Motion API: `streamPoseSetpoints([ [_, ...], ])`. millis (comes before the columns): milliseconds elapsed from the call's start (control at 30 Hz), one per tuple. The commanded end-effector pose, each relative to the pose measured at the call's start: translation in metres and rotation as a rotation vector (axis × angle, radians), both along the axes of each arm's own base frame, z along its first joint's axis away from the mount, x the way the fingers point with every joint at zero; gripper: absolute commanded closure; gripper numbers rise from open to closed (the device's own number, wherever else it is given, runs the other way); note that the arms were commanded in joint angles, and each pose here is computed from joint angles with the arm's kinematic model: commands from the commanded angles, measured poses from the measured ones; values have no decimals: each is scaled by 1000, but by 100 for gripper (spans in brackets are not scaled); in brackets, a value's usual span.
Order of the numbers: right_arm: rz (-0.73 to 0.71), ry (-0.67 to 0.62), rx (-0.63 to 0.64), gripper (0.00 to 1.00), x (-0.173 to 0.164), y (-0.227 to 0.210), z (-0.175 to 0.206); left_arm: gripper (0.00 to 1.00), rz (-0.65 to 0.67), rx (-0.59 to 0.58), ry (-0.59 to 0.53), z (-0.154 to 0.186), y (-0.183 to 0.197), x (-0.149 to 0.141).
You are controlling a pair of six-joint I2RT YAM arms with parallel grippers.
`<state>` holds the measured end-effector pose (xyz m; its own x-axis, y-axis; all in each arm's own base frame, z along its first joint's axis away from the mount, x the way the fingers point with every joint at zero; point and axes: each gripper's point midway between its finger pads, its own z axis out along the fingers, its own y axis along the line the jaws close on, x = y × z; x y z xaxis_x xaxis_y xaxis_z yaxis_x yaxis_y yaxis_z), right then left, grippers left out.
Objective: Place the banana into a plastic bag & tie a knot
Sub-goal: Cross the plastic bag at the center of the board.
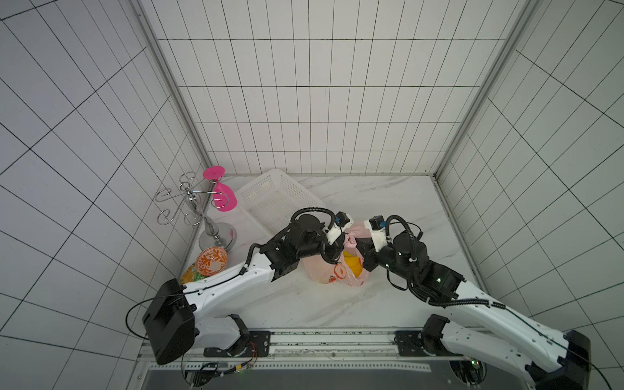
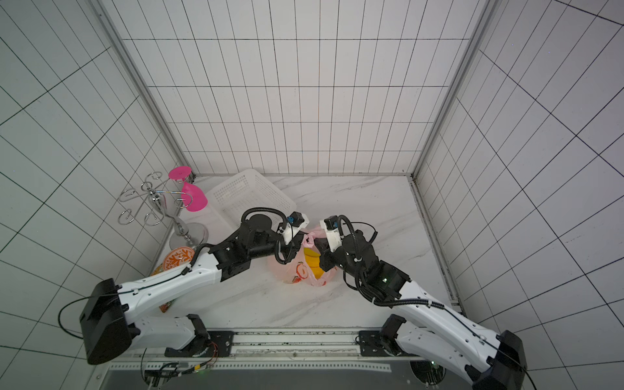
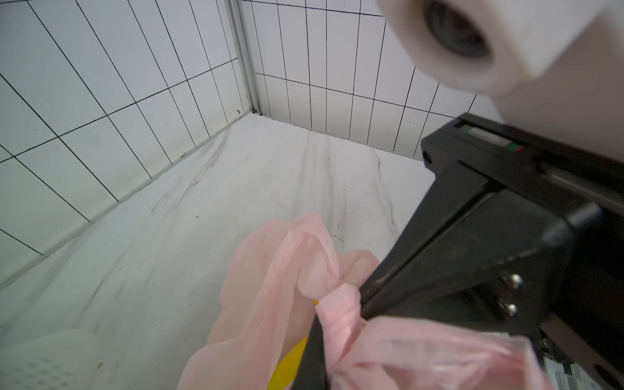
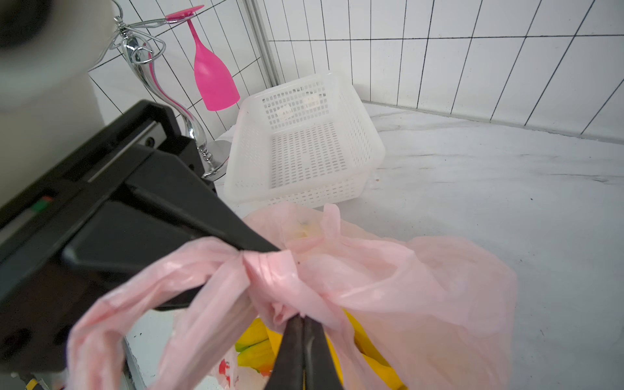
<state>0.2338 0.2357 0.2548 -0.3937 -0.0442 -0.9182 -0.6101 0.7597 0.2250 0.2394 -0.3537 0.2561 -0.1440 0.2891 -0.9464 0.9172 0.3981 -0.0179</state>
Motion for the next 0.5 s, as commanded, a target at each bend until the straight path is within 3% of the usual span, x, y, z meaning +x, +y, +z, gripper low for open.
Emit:
streamPoseSetpoints([
  [0,-123,-89,78,100,14,-23,50,94,-102,-32,-4,11,-7,-24],
  [200,-149,-123,88,100,16,-34,69,91,-103,-29,6,8,-9,-24],
  [467,-129,-112,72,100,14,-33,62,93,-41,-74,21,19,-3,-13],
])
